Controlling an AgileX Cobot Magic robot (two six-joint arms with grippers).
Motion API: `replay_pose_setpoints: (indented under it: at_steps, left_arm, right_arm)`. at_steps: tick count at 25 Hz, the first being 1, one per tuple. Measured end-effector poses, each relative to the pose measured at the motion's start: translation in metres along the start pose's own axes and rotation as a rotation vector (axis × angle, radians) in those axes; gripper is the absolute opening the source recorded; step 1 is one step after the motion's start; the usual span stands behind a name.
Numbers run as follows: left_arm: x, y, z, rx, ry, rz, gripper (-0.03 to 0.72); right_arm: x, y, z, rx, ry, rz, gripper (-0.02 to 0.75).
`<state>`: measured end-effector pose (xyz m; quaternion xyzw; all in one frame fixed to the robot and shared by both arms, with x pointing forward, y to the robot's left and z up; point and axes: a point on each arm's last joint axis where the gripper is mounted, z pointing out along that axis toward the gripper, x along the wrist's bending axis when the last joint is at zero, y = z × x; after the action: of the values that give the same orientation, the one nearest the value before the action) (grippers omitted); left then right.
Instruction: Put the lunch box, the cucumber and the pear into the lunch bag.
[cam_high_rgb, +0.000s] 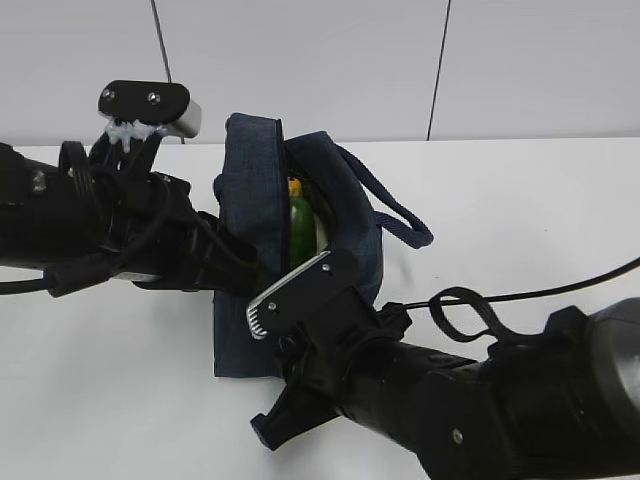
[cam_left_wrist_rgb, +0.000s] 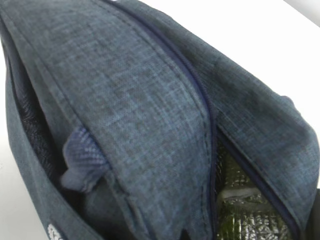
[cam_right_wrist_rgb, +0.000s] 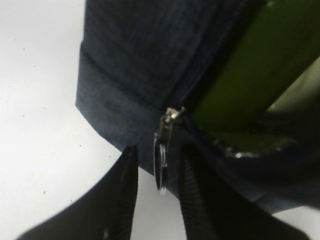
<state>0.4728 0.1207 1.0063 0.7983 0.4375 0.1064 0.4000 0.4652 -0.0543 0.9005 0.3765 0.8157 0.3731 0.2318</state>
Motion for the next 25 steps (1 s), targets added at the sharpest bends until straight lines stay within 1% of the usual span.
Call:
replay_pose_setpoints:
  at_steps: [4, 8, 15, 25]
  left_arm:
    - [0.0001, 0.0001, 0.0000, -0.001, 0.001, 0.000, 0.003]
    - [0.0001, 0.0002, 0.0000, -0.002, 0.001, -0.001, 0.003]
    - [0.0001, 0.0002, 0.0000, -0.002, 0.001, -0.001, 0.003]
    - [0.0001, 0.0002, 0.0000, -0.002, 0.001, -0.001, 0.003]
  right_arm:
    - [-0.0012, 0.0076, -0.0063, -0.028, 0.000, -0.008, 0.232]
    - [-0.0021, 0.0087, -0.0077, -0.027, -0.007, -0.010, 0.230]
    - [-0.0043, 0.0072, -0.0081, -0.006, -0.029, -0.016, 0.160]
    - [-0.0029, 0.0054, -0.0081, 0.013, -0.014, -0.023, 0.148]
